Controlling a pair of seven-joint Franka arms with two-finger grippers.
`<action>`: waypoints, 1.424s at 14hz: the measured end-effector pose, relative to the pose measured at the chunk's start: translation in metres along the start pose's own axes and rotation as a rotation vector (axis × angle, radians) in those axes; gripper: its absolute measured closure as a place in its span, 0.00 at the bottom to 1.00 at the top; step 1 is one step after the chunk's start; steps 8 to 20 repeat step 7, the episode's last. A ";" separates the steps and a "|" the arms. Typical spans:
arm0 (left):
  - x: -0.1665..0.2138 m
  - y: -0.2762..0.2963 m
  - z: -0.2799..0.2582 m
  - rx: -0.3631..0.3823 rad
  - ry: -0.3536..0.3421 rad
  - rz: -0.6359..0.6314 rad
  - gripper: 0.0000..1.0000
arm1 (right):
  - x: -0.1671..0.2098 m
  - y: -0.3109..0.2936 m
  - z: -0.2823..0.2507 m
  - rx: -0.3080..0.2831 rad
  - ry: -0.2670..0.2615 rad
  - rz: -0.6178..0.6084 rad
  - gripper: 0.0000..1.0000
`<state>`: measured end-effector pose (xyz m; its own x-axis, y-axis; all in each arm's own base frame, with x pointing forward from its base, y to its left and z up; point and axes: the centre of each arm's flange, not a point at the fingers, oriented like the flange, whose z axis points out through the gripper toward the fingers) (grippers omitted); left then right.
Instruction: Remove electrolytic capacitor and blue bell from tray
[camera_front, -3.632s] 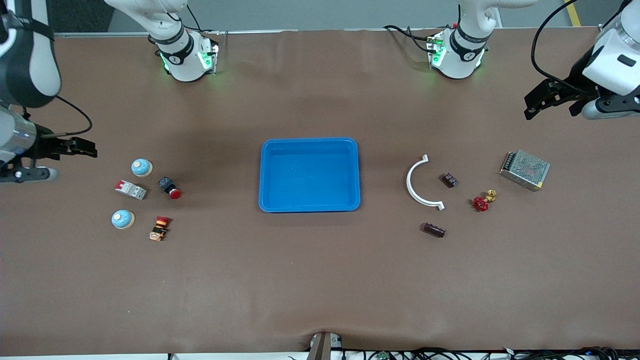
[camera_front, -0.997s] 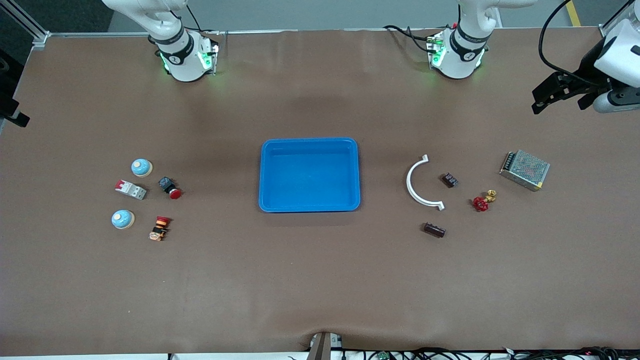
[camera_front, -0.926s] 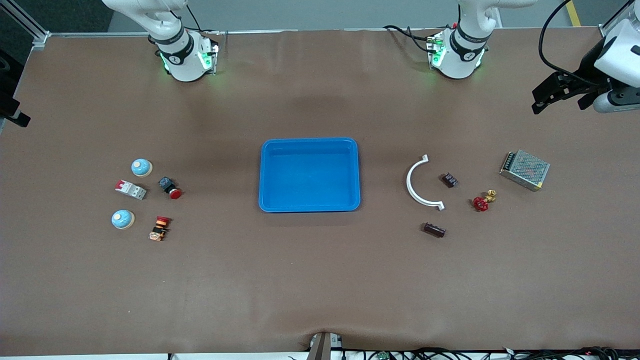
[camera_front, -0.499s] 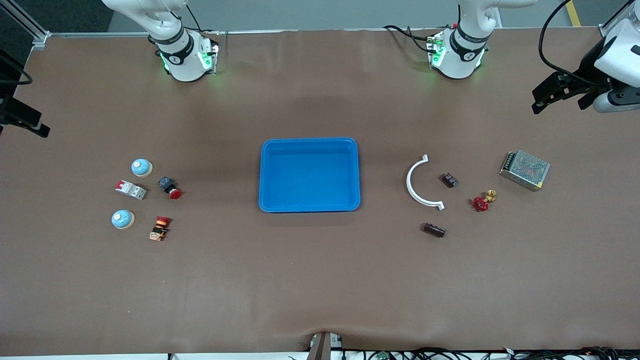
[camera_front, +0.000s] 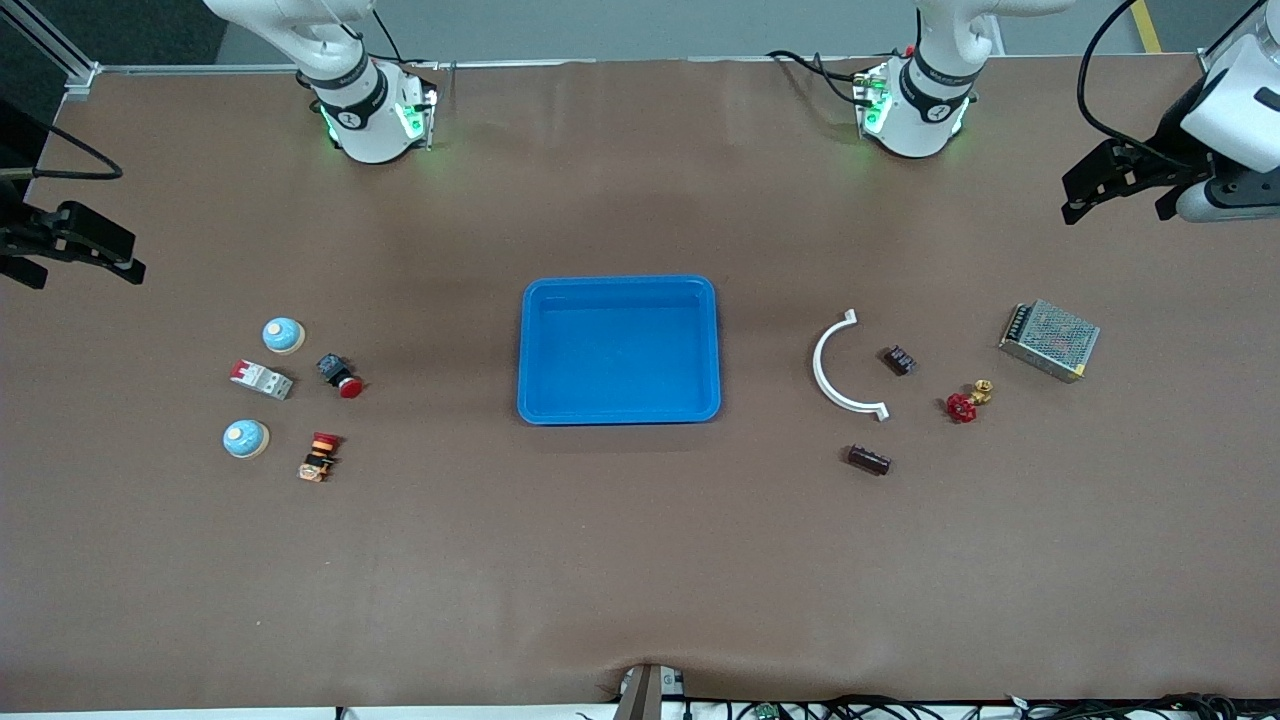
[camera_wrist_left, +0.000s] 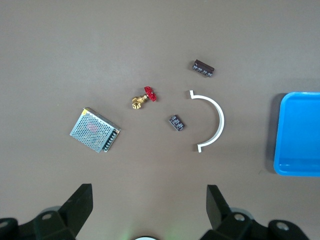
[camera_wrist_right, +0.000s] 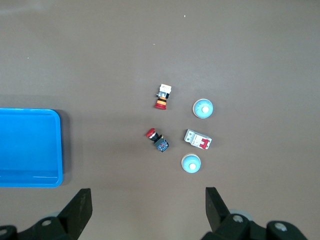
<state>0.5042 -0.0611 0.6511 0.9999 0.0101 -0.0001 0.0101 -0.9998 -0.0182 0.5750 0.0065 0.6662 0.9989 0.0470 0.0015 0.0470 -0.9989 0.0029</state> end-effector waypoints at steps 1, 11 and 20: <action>-0.001 0.000 0.000 0.001 -0.005 0.011 0.00 | 0.001 0.000 0.001 0.000 0.002 0.000 0.00; -0.001 0.000 0.000 0.001 -0.009 0.019 0.00 | 0.007 0.000 0.009 0.000 0.005 0.000 0.00; -0.001 0.000 0.000 0.001 -0.009 0.019 0.00 | 0.007 0.000 0.009 0.000 0.005 0.000 0.00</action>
